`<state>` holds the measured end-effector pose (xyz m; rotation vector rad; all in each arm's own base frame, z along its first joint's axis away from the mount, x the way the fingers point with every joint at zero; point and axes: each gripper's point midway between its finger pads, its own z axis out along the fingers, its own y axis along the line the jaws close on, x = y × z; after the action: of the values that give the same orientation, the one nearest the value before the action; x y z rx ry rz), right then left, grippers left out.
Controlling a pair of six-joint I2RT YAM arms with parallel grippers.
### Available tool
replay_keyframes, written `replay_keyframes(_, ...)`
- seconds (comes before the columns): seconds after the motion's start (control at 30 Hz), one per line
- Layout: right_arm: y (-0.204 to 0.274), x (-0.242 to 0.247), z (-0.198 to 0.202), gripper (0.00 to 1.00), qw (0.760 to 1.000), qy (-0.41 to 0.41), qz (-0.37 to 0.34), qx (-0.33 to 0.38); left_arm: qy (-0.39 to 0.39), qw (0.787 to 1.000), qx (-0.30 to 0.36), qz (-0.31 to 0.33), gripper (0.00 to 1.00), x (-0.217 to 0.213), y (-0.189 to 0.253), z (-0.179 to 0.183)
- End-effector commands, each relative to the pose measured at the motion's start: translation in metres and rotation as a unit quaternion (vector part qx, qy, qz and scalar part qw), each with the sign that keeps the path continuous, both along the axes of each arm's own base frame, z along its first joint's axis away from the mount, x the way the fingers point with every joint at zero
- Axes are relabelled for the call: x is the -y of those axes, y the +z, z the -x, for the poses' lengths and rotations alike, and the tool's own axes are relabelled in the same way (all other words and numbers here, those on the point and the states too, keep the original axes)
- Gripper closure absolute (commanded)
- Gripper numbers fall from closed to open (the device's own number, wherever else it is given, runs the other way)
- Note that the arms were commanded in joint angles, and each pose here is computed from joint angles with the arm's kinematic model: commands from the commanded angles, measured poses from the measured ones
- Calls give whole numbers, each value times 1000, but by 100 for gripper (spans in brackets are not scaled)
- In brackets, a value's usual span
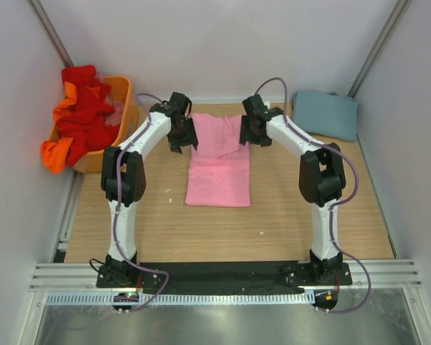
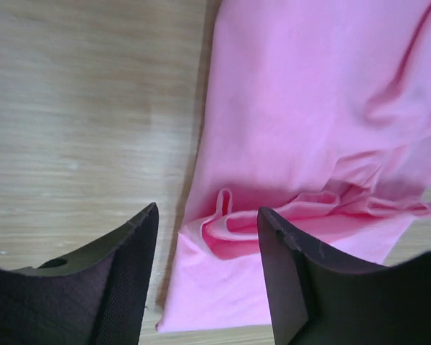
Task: Fold and stack the t-shirts
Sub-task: Fold the tshirt
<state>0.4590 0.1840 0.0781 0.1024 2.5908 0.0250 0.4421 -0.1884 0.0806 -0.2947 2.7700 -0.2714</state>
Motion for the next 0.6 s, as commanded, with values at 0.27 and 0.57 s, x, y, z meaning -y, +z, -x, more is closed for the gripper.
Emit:
replay_keyframes(0.27, 103, -2, 27, 39, 986, 56, -134, 82, -7, 996, 87, 11, 46, -13, 88, 10)
replay_keyframes(0.57, 43, -64, 89, 83, 961, 137, -241, 4, -52, 989, 57, 127, 52, 24, 37, 56)
